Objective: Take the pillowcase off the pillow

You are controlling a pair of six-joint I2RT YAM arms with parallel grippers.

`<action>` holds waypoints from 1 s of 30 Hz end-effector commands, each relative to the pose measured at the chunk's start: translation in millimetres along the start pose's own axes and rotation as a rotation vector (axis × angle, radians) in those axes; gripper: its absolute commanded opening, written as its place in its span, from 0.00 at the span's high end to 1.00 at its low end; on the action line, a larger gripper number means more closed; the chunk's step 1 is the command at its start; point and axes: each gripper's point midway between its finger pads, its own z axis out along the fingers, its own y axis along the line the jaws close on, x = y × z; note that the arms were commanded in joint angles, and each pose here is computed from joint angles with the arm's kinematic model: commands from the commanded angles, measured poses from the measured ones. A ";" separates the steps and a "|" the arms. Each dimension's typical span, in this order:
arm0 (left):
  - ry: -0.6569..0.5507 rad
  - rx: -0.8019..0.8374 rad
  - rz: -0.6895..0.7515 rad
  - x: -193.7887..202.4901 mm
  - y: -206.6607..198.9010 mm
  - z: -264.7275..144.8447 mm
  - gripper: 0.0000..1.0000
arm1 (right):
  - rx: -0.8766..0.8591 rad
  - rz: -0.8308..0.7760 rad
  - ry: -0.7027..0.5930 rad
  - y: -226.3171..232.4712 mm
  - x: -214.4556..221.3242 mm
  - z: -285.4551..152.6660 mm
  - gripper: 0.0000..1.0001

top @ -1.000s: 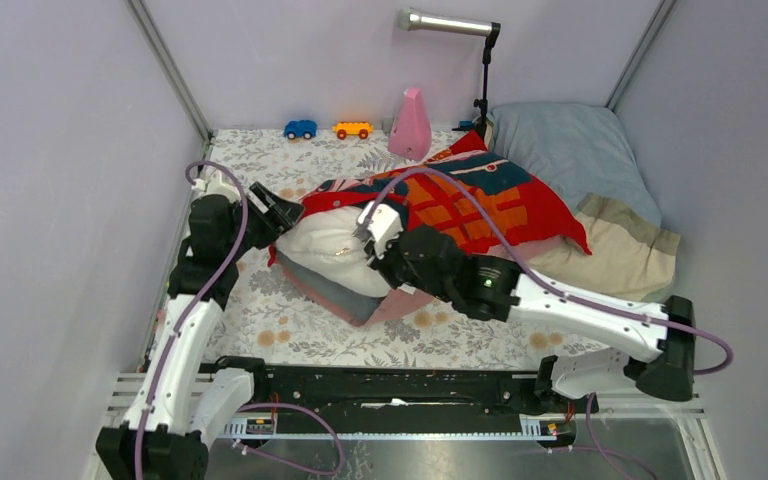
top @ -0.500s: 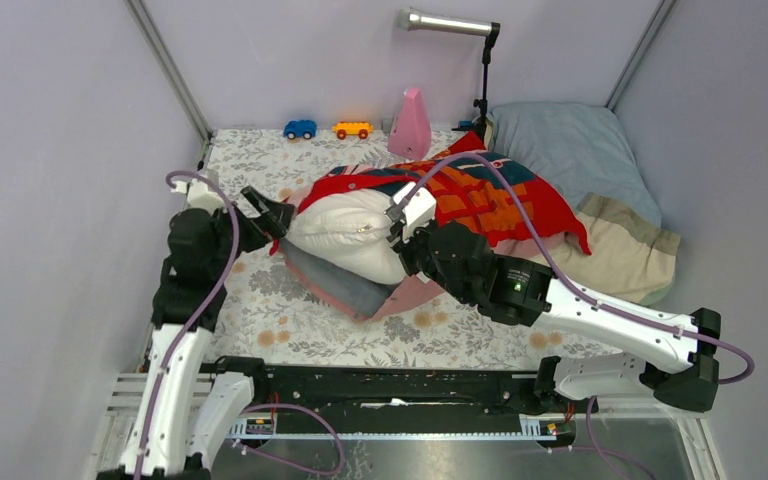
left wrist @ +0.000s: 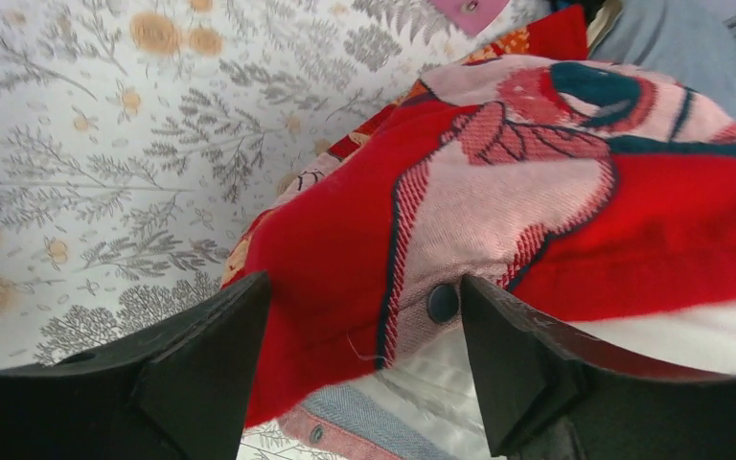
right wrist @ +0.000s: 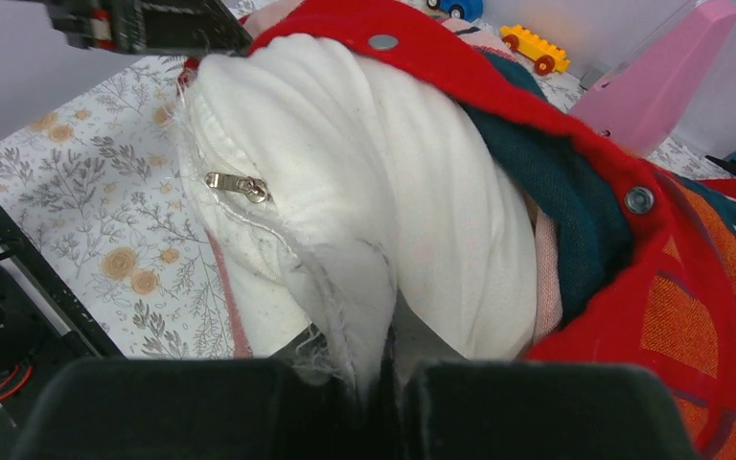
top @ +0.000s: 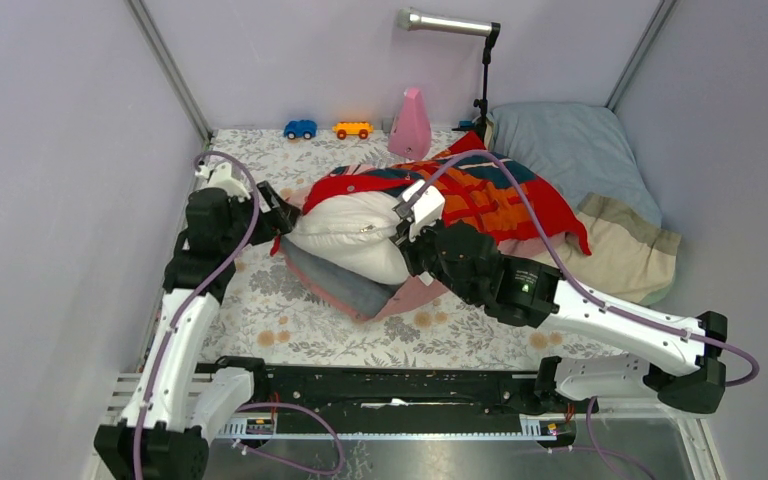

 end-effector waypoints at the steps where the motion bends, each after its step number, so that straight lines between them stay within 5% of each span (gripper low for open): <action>1: -0.044 -0.055 -0.001 -23.4 6.7 17.3 0.28 | 0.154 0.118 -0.154 -43.5 -54.2 -29.6 1.00; 11: 0.001 0.026 -0.197 -22.3 4.6 106.3 0.37 | 0.321 0.267 -0.331 -94.4 -88.6 -80.8 1.00; 20: 0.119 0.147 -0.389 45.4 13.9 172.8 0.37 | 0.444 0.323 -0.421 -128.3 -105.1 -116.0 1.00; 26: 0.222 0.149 -0.335 97.2 4.6 208.7 0.37 | 0.185 0.275 -0.380 -74.7 -100.5 -82.1 1.00; 30: 0.142 0.130 -0.352 78.6 12.7 199.0 0.30 | 0.119 0.249 -0.317 -54.2 -88.8 -63.0 1.00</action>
